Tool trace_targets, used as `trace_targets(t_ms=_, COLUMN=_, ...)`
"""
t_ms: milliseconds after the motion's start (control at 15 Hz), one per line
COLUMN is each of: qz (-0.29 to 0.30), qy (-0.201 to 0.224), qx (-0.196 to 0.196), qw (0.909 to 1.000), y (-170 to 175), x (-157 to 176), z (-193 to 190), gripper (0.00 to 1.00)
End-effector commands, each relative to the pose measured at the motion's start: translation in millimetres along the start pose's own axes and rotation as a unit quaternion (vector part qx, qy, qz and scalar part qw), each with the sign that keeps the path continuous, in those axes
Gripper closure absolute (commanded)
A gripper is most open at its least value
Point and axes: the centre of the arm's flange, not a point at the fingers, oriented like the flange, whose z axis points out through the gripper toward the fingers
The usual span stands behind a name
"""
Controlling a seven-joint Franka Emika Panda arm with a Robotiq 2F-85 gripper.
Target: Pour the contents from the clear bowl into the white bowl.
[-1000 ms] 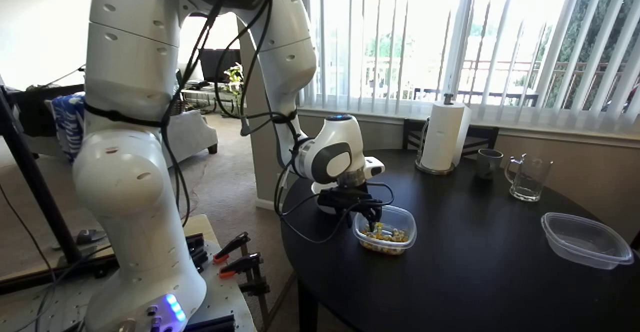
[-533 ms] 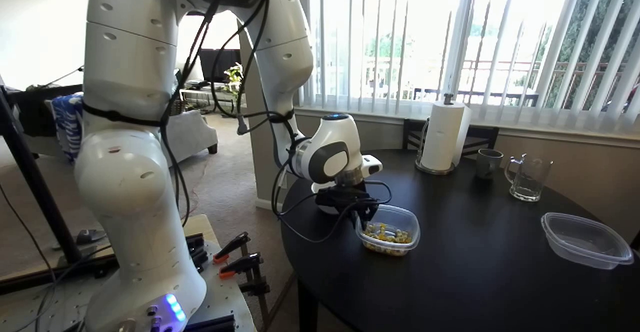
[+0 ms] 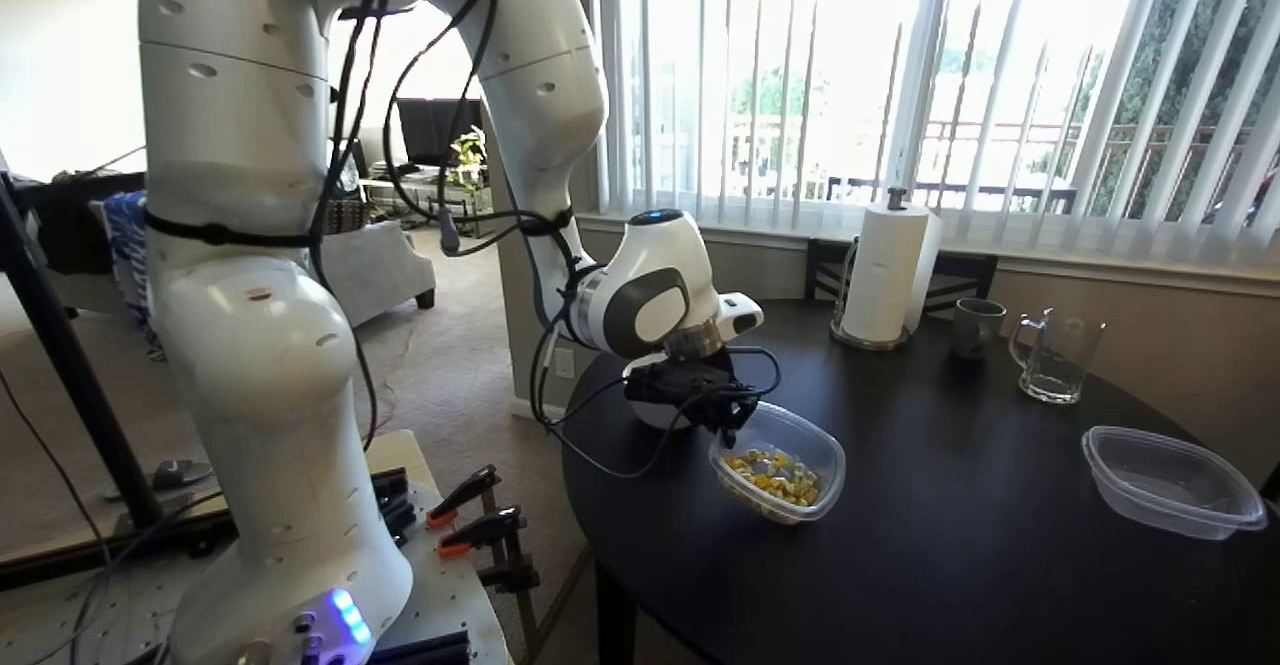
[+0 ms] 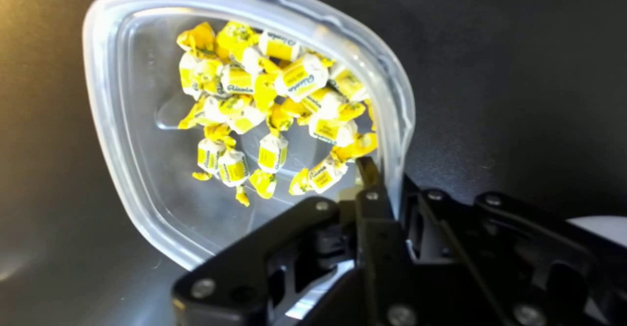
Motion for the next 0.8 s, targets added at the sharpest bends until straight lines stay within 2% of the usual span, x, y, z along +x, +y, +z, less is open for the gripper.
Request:
trace_targets(t_ms=0, qz=0.016, qy=0.019, qx=-0.023, qw=0.9994, y=-22.0, x=-17.3, z=-46.8, gripper=0.94)
trace_targets(t_ms=333, qz=-0.009, qy=0.035, qx=-0.038, qw=0.9986, y=-36.6, x=-13.4, z=-79.0, gripper=0.94)
trace_targets(t_ms=533, qz=-0.059, qy=0.060, qx=-0.030, qw=0.9960, y=-57.8, x=-2.9, z=-96.0, gripper=0.94)
trace_targets(t_ms=733, qz=-0.107, qy=0.097, qx=-0.022, qw=0.9893, y=-80.1, x=8.6, z=-111.2, gripper=0.94)
